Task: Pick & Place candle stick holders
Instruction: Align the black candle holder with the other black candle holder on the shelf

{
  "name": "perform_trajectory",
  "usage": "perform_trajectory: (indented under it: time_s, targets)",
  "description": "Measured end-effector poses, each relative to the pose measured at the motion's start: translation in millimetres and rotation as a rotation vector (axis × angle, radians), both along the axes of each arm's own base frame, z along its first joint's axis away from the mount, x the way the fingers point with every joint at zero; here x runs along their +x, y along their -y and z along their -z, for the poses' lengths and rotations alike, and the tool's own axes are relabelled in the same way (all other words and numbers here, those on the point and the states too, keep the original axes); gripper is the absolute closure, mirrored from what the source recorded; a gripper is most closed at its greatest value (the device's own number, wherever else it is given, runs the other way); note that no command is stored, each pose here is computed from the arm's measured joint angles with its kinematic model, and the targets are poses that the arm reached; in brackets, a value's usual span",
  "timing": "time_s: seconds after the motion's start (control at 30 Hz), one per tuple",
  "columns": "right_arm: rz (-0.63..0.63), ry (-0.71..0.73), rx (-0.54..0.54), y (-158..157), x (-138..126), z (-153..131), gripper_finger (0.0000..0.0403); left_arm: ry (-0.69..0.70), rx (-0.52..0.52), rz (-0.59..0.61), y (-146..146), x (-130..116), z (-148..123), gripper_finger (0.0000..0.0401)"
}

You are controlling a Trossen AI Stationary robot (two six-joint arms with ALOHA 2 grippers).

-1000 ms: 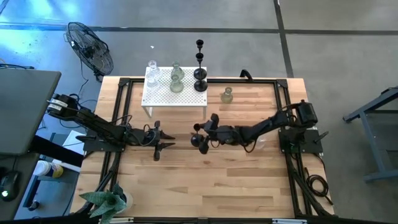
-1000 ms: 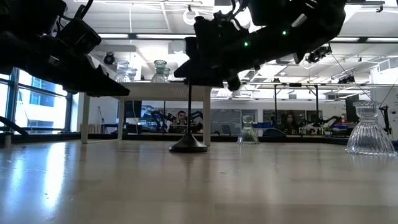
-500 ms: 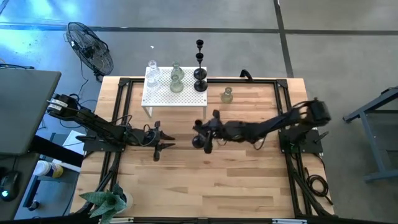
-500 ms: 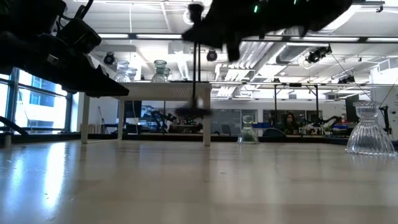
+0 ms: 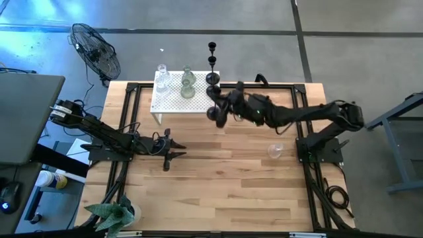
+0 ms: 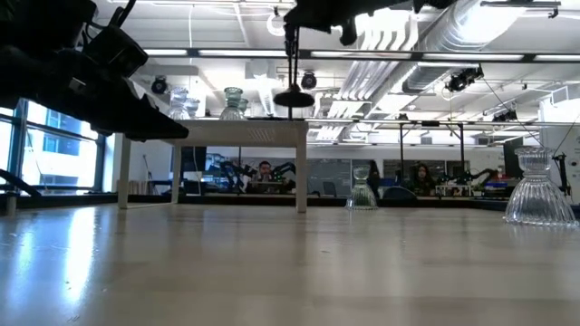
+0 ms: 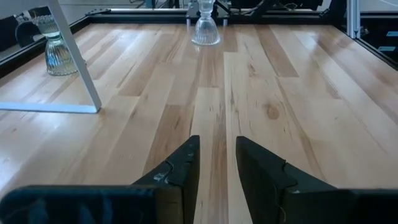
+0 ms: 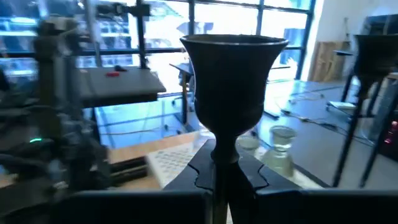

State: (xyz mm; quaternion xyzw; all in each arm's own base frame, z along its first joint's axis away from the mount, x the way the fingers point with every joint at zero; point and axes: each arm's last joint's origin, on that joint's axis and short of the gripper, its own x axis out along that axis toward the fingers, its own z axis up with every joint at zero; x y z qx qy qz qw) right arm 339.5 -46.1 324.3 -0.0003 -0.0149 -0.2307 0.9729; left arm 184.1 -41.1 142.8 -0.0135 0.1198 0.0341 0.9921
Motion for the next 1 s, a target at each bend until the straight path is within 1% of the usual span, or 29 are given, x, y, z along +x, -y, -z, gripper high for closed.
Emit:
perform_trajectory:
  time_s: [0.17, 0.37, 0.53, 0.67, 0.8, 1.0]
  targets:
    - [0.033, 0.0, 0.025, 30.6, 7.2, 4.0, 0.0397, -0.006, 0.003, 0.001, 0.0, -0.2, 0.7, 0.0302]
    - [0.054, 0.005, 0.026, 49.6, 6.9, 8.1, 0.0399, -0.002, 0.011, 0.003, 0.0, -0.1, 0.2, 0.0302]
    - [0.04, 0.016, 0.029, 58.3, 4.6, 7.2, 0.0395, 0.002, 0.01, 0.003, 0.0, 0.0, -0.2, 0.0302]
    - [0.017, 0.038, 0.06, 64.1, 5.2, 8.8, 0.0396, 0.004, 0.009, 0.003, 0.0, 0.0, -0.4, 0.0302]
    - [0.024, 0.01, 0.068, 68.0, 8.2, 16.9, 0.0398, 0.002, 0.01, 0.003, 0.0, 0.0, -0.2, 0.0302]
    - [0.026, 0.014, 0.067, 69.4, 7.8, 16.6, 0.039, 0.002, 0.01, 0.003, 0.0, 0.0, -0.2, 0.0302]
